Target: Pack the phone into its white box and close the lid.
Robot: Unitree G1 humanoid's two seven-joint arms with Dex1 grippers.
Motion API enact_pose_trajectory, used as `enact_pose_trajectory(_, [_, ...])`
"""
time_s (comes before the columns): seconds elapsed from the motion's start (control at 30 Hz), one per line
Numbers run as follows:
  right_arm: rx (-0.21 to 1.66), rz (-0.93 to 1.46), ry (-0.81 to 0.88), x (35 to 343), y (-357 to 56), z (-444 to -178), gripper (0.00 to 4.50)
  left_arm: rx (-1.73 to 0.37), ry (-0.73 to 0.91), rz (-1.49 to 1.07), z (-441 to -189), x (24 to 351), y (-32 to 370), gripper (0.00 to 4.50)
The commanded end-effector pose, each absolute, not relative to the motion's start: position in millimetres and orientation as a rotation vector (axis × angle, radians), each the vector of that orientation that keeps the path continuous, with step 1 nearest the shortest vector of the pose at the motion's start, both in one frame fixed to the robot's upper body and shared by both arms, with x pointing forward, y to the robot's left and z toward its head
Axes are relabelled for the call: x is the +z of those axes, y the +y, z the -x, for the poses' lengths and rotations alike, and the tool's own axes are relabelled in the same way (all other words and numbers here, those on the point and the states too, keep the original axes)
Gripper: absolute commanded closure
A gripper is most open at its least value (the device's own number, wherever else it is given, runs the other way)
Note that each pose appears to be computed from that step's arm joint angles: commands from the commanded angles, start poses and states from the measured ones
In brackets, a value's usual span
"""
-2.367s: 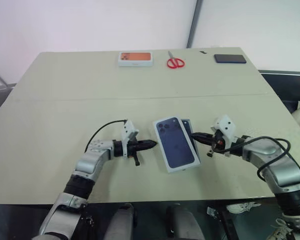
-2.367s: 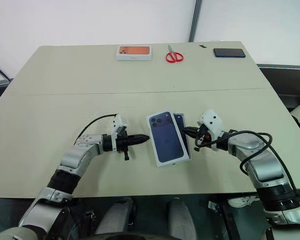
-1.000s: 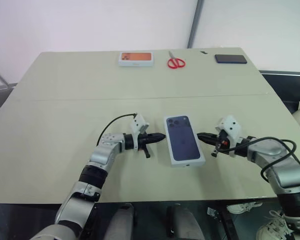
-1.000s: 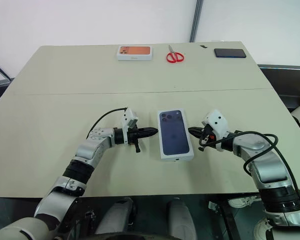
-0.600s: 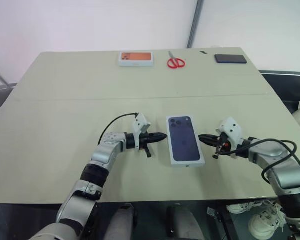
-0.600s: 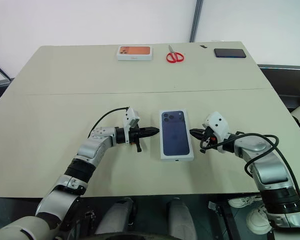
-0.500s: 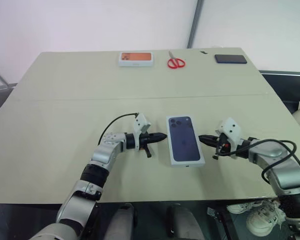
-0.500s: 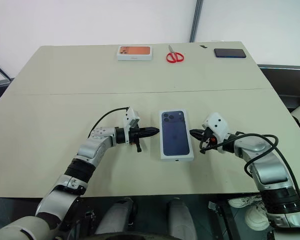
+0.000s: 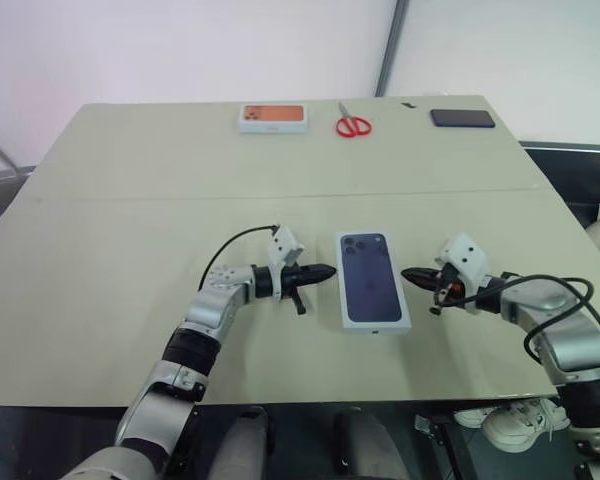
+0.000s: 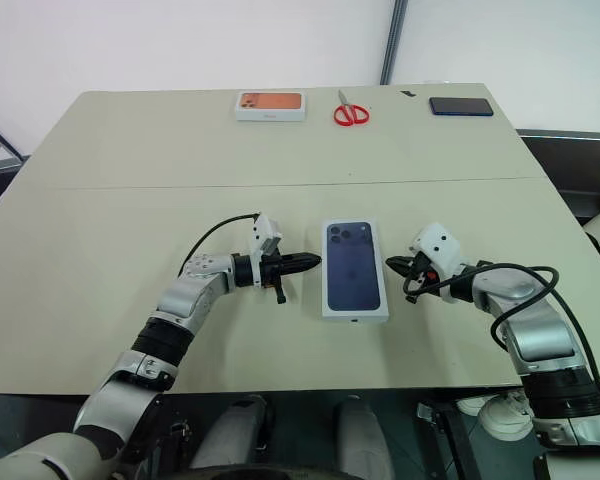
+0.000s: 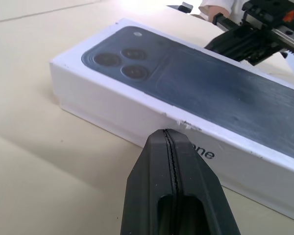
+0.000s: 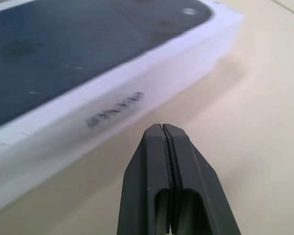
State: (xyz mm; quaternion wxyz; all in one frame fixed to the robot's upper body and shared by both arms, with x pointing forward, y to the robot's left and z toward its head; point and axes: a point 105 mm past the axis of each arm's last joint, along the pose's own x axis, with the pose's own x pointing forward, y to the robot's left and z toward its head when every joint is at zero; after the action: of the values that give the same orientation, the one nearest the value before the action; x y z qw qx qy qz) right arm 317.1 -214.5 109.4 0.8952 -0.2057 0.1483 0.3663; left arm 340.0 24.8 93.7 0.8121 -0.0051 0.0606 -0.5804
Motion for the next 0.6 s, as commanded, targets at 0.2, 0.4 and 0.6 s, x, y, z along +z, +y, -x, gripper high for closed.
enact_pose_trajectory(0.2, [0.723, 0.424, 0.18, 143, -219, -327, 4.48, -1.24, 0.056, 0.007, -342, 113, 29, 4.5])
enact_pose_trajectory(0.4, [0.81, 0.324, 0.074, 166, -192, -323, 4.48, -1.212, -0.024, 0.082, -355, 143, 26, 4.5])
enact_pose_trajectory(0.6, [0.916, 0.325, 0.178, 138, -173, -308, 4.48, -1.254, -0.044, 0.126, -359, 153, -3, 4.5])
